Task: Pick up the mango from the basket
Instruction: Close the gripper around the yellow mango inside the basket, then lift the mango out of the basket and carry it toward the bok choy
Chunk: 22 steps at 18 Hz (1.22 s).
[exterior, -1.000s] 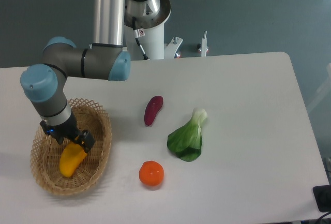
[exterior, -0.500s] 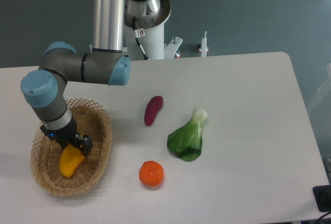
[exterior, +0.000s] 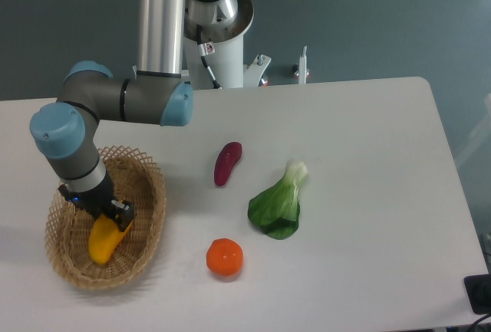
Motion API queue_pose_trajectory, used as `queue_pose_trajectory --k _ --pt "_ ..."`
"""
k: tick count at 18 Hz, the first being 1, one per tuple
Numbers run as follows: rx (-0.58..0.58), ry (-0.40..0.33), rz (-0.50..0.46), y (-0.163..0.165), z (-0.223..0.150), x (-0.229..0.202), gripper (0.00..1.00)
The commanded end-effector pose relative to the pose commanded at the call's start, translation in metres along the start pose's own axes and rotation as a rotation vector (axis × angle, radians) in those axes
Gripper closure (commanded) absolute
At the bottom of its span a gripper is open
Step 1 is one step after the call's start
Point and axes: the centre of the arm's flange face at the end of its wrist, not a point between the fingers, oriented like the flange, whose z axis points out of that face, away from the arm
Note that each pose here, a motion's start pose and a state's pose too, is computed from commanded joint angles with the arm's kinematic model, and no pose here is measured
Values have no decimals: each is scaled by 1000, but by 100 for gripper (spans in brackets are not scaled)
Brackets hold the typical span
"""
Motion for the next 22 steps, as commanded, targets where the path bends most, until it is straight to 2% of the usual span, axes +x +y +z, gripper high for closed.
queue_pose_trajectory --k 4,7,8,9,15,18,22 --pt "52 -25 36 1 -39 -11 44" --pt "103 -60 -11 9 -81 -60 42" --pt "115 -78 -20 16 -95 -83 42" --pt "110 -90 9 24 -103 -103 43" --pt "47 -127 68 82 -131 -214 43" --pt "17 -140 108 117 -134 -269 43" --pt "15 -148 126 156 -139 -322 43"
